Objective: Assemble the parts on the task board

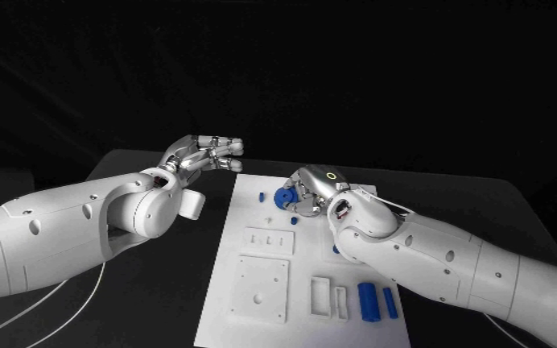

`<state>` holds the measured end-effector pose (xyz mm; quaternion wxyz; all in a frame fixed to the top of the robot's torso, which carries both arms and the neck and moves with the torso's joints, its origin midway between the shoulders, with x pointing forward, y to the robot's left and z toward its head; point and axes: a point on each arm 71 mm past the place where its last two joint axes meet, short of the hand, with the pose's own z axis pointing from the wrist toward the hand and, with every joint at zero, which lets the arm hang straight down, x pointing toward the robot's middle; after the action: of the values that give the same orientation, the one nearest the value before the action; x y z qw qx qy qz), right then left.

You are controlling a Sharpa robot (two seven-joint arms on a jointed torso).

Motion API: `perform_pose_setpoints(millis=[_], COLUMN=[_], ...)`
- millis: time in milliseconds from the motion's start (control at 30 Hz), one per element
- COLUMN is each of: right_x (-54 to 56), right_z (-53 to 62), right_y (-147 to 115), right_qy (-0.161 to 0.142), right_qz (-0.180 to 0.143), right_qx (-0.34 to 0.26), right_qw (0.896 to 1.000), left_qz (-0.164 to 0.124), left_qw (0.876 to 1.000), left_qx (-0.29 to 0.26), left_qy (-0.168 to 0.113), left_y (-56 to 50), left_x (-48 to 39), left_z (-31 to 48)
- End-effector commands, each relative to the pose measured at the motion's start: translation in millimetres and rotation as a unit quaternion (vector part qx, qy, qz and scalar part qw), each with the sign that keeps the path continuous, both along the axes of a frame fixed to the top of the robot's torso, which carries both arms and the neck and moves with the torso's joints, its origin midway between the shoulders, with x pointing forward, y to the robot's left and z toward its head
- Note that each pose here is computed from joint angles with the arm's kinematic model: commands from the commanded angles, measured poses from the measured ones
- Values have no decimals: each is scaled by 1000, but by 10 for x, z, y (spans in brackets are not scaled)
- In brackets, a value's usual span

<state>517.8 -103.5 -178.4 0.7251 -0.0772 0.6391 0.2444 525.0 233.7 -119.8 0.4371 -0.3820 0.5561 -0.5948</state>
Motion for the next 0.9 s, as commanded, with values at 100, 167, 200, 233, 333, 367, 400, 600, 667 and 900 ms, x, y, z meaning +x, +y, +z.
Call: perform_pose_setpoints(millis=[100, 167, 200, 233, 333, 367, 400, 600, 667, 900], right_x=[11, 15, 15, 17, 20, 20, 20, 23, 25, 28], right_z=[-39, -48, -49, -53, -60, -62, -63, -71, -74, -78], right_y=[3, -3, -5, -8, -16, -18, -19, -26, -27, -39], right_qy=[6, 7, 8, 8, 9, 10, 10, 14, 16, 22], right_qz=[3, 3, 2, 2, 1, 1, 1, 1, 1, 0], right_qx=[-16, -18, -18, -18, -19, -20, -20, -12, -8, 1], right_qw=[1000, 1000, 1000, 1000, 1000, 1000, 1000, 1000, 1000, 1000], left_qz=[-9, -9, -9, -9, -8, -8, -8, -8, -8, -7], left_qw=[1000, 1000, 1000, 1000, 1000, 1000, 1000, 1000, 1000, 1000], left_qx=[-3, -3, -3, -3, -3, -3, -3, -3, -3, -4], left_qy=[-3, -3, -3, -3, -3, -3, -3, -3, -3, -3], left_y=[-28, -27, -27, -25, -24, -24, -24, -20, -20, -16], left_x=[-5, -5, -5, -5, -5, -5, -5, -5, -5, -4], left_z=[13, 13, 13, 13, 13, 13, 13, 13, 13, 13])
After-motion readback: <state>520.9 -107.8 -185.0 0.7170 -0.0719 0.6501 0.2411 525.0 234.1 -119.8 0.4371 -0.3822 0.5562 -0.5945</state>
